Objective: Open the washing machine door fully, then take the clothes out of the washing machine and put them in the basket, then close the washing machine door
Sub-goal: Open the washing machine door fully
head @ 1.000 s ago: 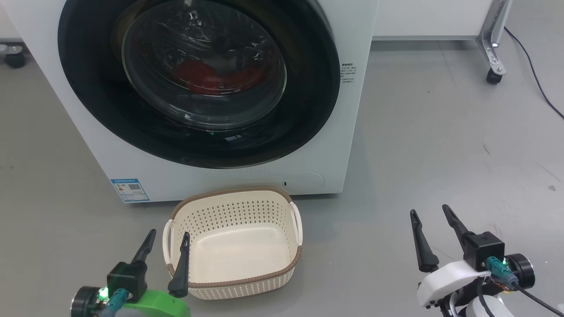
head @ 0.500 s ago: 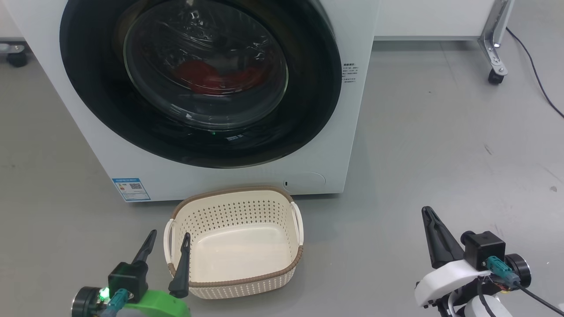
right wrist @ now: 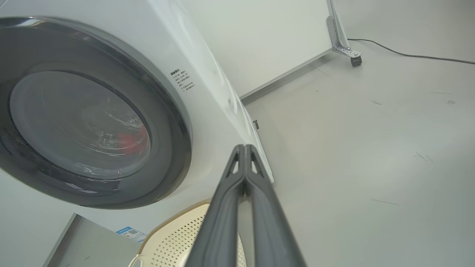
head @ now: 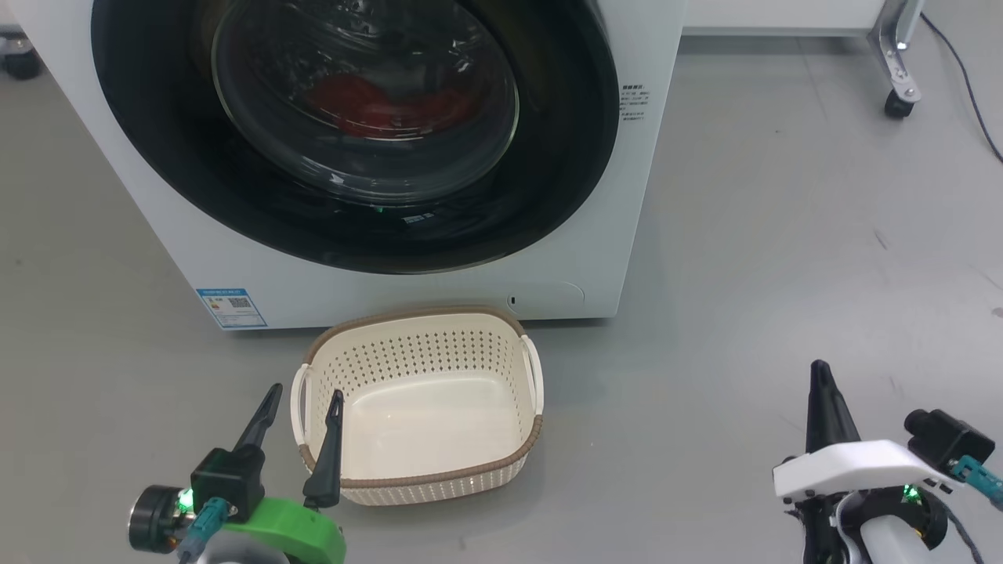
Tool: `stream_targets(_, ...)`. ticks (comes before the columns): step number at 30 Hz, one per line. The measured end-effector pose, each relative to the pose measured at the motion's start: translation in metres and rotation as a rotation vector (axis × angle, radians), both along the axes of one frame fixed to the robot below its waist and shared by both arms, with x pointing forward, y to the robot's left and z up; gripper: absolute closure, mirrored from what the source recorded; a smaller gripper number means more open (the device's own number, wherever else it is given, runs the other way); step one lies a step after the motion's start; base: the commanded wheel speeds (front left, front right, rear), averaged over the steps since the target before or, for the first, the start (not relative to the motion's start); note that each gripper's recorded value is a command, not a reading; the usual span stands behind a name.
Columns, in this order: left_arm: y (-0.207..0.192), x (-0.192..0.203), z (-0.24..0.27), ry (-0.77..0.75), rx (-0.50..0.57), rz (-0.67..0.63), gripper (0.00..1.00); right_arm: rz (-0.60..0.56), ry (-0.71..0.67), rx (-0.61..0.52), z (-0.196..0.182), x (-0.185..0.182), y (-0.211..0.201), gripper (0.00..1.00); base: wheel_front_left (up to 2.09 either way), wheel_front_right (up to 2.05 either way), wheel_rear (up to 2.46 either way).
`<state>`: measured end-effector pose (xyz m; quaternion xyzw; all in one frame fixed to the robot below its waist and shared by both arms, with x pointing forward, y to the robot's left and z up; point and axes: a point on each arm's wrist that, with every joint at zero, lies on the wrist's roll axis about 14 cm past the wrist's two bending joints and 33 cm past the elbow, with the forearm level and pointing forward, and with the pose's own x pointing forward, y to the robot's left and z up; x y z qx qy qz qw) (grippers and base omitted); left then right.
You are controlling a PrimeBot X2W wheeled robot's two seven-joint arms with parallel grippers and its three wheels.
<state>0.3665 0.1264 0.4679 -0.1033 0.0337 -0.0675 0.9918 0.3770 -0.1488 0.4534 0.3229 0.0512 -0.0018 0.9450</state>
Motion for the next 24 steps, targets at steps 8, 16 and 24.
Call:
stream_targets(8,-0.003,0.022,0.005,-0.021,0.0,-0.009,0.0,-0.075,0.053,0.336,-0.003,0.04,-0.014,1.0,0.0,0.0,0.0)
stream_targets(16,-0.002,0.043,0.003,-0.026,-0.009,-0.007,0.0,-0.056,0.064,0.684,0.008,0.094,-0.007,1.0,0.0,0.0,0.0)
stream_targets(24,0.0,0.058,-0.001,-0.026,-0.014,-0.008,0.0,0.03,0.056,0.841,0.023,0.141,0.008,1.0,0.0,0.0,0.0)
